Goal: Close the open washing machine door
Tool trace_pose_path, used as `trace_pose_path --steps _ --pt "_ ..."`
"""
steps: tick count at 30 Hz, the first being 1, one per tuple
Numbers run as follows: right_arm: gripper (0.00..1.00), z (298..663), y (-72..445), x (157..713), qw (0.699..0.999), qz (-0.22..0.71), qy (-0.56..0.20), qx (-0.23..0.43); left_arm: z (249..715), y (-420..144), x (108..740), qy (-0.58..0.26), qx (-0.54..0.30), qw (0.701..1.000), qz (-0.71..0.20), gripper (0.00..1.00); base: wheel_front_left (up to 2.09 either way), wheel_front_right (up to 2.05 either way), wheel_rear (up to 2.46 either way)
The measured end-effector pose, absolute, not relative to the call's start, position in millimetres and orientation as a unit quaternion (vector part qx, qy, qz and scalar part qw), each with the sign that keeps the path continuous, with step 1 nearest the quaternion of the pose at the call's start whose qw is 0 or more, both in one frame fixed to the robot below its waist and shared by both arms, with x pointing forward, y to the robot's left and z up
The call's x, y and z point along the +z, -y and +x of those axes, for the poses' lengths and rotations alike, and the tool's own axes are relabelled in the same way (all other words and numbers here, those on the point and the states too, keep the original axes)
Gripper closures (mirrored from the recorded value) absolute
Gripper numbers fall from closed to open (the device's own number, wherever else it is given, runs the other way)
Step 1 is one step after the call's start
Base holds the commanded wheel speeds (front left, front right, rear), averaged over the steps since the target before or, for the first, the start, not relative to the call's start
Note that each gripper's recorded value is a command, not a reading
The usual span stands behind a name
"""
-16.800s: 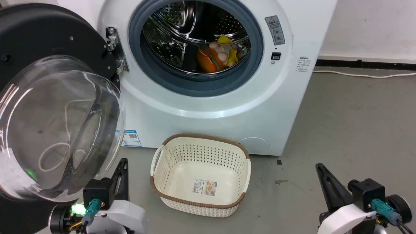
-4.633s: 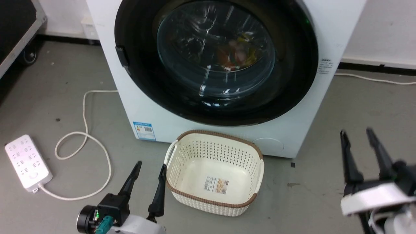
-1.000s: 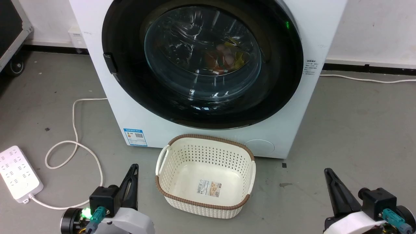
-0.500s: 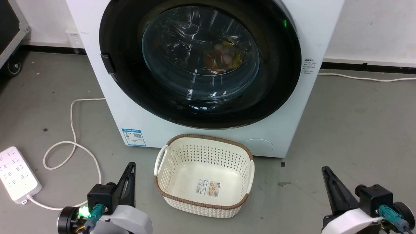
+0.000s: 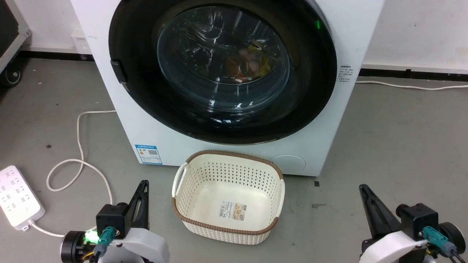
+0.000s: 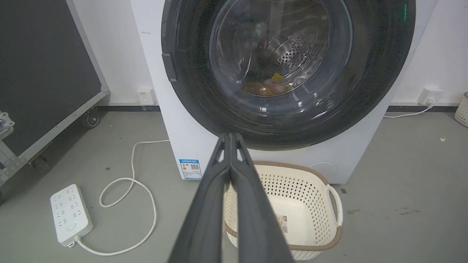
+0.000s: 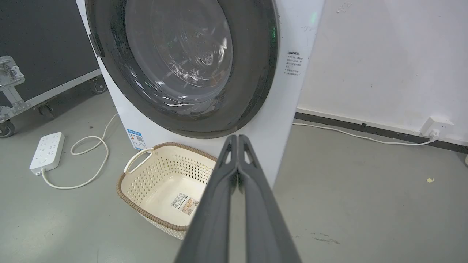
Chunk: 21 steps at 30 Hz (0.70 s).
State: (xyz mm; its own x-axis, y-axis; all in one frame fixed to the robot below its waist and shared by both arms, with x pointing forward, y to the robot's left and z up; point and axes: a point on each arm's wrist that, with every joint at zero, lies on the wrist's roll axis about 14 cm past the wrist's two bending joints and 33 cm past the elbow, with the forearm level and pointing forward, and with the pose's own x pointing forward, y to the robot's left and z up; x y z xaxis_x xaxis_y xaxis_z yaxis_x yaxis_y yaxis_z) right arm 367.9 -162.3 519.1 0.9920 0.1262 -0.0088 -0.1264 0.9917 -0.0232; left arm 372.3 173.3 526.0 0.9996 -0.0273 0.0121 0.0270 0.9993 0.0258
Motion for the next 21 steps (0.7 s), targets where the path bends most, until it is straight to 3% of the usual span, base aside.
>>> trace_pose_path --steps 21 --pt "1.0 368.3 161.1 520.5 0.998 -0.022 -0.011 0.065 374.7 -176.6 530.0 0.003 -0.003 1.0 0.024 1.0 0.0 0.0 0.0"
